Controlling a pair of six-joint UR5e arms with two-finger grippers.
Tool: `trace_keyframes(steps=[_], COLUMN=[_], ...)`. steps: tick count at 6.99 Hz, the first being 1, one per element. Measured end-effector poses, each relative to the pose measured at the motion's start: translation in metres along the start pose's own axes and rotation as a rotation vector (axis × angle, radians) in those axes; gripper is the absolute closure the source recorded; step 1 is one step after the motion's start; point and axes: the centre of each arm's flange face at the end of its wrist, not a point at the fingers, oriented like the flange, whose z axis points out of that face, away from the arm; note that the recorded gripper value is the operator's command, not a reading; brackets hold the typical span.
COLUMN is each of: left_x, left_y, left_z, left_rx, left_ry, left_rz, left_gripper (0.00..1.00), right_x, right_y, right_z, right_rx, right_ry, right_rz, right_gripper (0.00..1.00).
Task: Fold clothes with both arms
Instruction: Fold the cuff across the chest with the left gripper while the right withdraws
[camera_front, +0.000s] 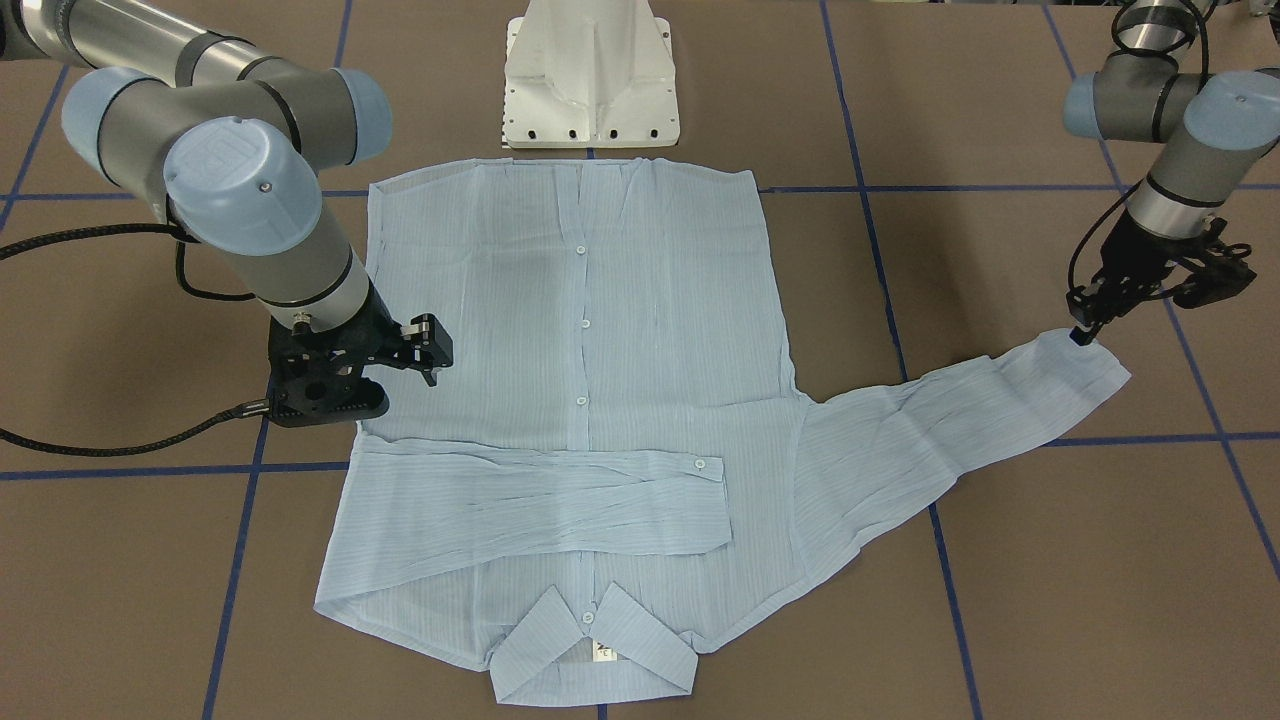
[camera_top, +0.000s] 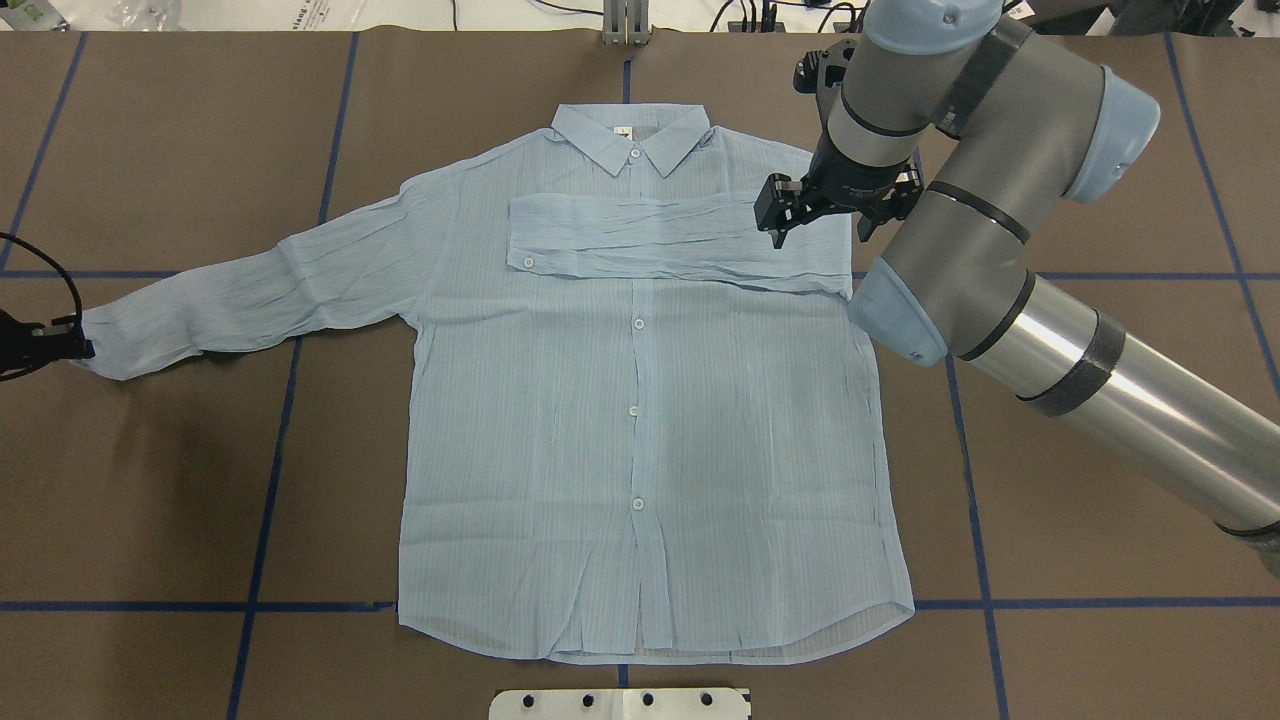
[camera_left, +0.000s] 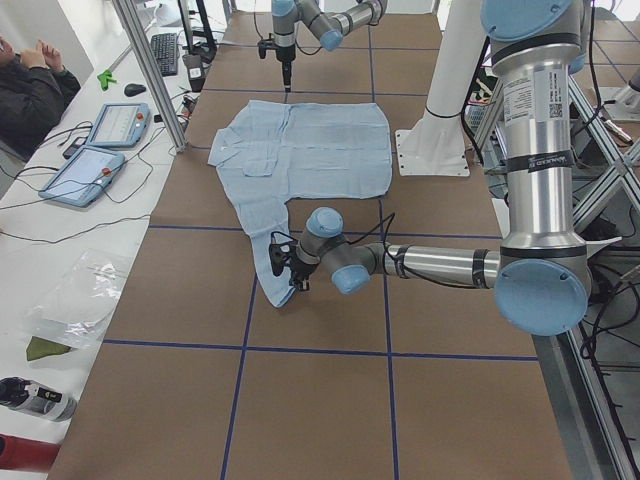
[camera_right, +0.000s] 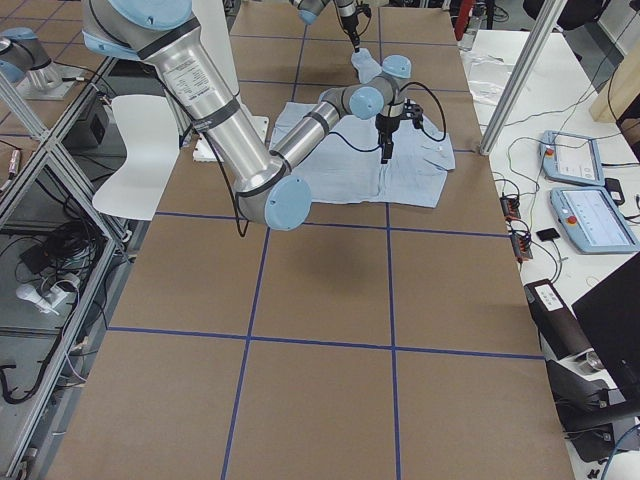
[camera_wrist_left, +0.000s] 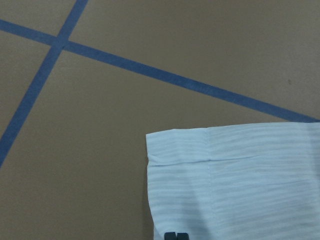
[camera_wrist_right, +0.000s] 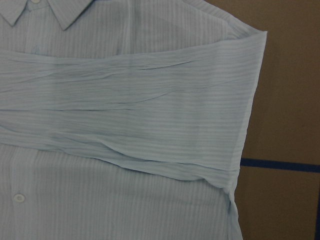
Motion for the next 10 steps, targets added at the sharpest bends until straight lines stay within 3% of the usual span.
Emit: trace_keyframes(steps=[2, 6, 8, 10], left_x=[0.067, 0.263, 0.352, 0.435], left_y=[-0.013, -0.064, -0.073, -0.066], left_z=[-0.03, -0.104, -0.145, -0.177], left_rx=[-0.018, 0.001, -0.012, -0.097], left_ry=[0.021, 0.052, 0.084, 0.158], left_rz=[-0.003, -0.026, -0.108, -0.24], left_gripper=[1.0, 1.0, 1.0, 1.0], right_x=[0.025, 0.126, 0.178, 0.218], right_y=[0.0, 0.009, 0.014, 0.019], right_z=[0.002, 0.01, 0.013, 0.015], right_rx=[-0.001, -0.024, -0.045, -0.063], right_ry=[0.013, 0.06, 0.069, 0.078], right_rz=[0.012, -0.031, -0.046, -0.056], right_gripper=[0.0, 0.0, 0.0, 0.0])
